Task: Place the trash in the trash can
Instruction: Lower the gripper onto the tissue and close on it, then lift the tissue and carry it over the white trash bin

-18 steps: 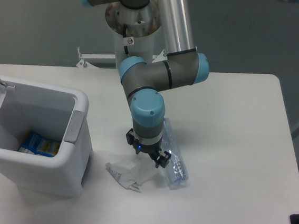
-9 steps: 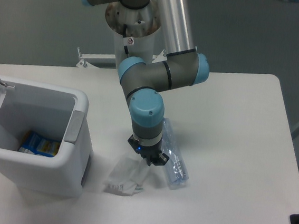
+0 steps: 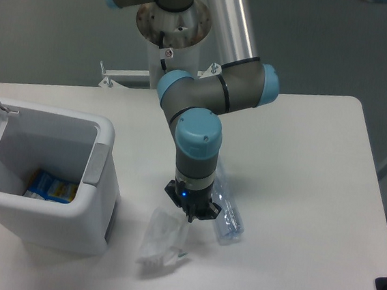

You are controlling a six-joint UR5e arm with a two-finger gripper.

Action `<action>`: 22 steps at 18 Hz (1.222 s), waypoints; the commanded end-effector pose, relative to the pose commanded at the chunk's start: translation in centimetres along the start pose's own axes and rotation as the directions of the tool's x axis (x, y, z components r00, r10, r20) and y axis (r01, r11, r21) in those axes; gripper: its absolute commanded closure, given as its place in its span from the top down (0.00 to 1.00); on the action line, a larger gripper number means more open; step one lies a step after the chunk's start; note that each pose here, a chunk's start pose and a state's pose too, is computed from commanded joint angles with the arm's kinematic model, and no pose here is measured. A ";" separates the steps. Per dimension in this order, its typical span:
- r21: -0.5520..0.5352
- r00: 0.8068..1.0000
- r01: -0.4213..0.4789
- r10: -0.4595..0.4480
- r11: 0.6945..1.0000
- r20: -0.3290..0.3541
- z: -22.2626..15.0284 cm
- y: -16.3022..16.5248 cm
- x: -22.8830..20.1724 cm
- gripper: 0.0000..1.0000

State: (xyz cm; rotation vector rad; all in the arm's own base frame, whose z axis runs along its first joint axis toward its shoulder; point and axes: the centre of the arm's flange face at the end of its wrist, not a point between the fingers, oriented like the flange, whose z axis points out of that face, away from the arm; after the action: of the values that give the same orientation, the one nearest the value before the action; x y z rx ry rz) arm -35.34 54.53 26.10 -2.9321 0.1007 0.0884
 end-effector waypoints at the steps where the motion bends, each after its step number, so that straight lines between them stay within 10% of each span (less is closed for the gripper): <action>1: 0.011 1.000 0.007 -0.007 1.000 -0.004 -0.2 0.2 -0.3 0.00; 22: 0.486 0.964 0.264 -0.213 0.833 -0.158 -19.1 -2.0 -3.7 0.00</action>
State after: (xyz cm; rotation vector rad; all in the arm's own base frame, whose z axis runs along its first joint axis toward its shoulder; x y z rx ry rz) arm -37.89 52.79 45.43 -2.3949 -0.2020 -0.1074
